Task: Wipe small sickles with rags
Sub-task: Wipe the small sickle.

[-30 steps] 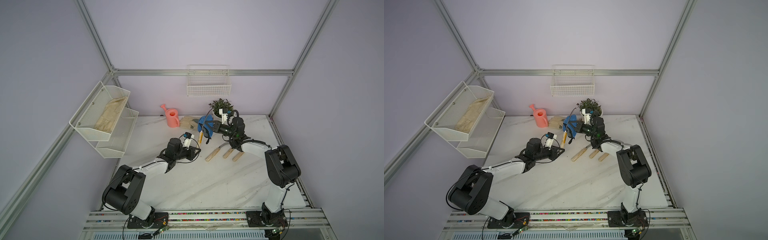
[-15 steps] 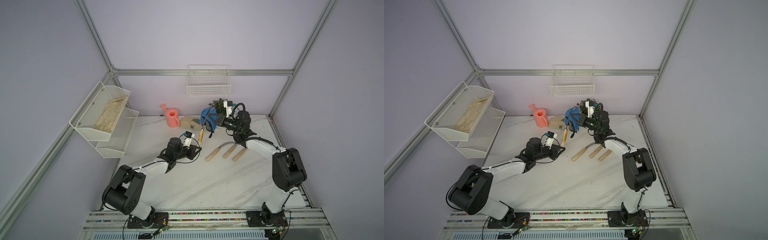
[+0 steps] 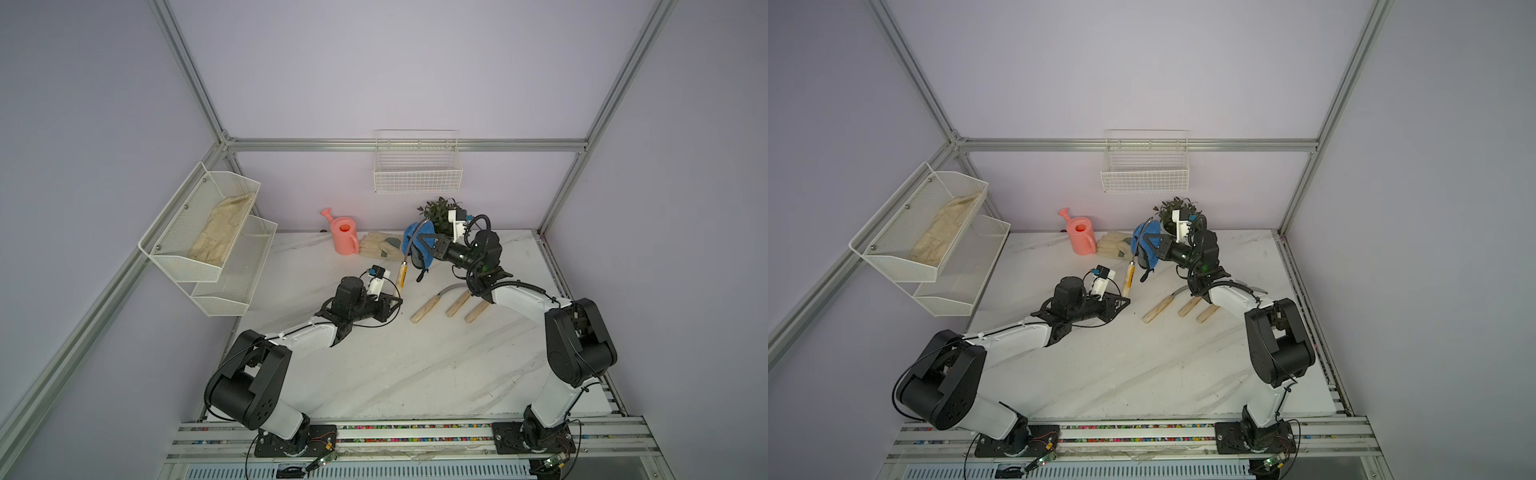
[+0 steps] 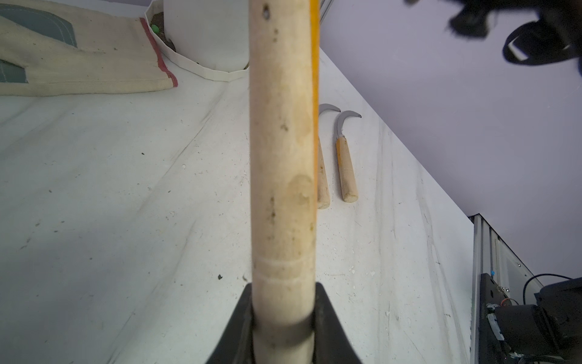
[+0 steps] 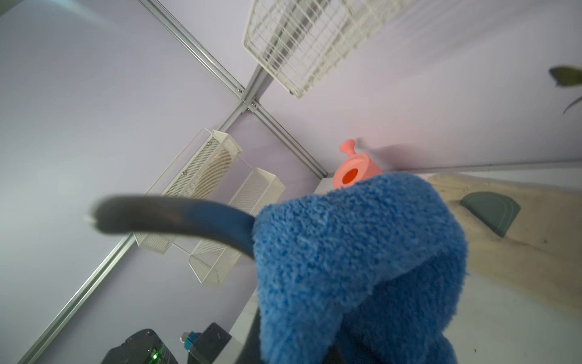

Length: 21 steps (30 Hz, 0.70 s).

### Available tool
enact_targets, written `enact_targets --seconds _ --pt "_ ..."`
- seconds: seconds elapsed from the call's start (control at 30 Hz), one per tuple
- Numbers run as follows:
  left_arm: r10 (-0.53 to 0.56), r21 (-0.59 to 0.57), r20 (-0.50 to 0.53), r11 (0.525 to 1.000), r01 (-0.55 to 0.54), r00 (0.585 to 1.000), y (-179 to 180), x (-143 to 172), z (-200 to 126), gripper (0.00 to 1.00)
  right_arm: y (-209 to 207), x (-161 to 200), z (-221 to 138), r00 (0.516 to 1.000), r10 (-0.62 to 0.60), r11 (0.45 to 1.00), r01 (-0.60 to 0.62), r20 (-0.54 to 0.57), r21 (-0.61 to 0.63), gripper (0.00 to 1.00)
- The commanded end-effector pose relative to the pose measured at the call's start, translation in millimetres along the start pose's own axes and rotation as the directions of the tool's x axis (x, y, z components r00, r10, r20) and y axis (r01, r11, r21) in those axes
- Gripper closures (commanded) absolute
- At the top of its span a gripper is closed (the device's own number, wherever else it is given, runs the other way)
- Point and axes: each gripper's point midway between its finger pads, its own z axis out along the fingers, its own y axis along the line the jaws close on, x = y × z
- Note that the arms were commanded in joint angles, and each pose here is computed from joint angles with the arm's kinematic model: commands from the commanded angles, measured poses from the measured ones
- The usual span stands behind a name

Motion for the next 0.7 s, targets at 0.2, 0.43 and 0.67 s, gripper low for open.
enact_targets --seconds 0.2,0.43,0.67 --pt "0.055 0.011 0.088 0.998 -0.056 0.995 -13.6 -32.9 -5.8 1.0 26.2 7.7 15.8 0.999 -0.04 0.997 0.037 -0.03 -0.072 1.0" --pt "0.071 -0.018 0.091 0.997 -0.07 0.993 -10.2 -33.4 -7.1 1.0 61.9 -54.7 -3.1 0.996 -0.069 0.991 0.074 0.049 -0.111 1.0" --pt "0.072 -0.062 0.078 0.996 -0.067 0.994 -0.4 -30.5 -2.6 1.0 90.1 -96.2 -56.7 0.98 -0.121 0.988 0.135 0.158 -0.08 1.0"
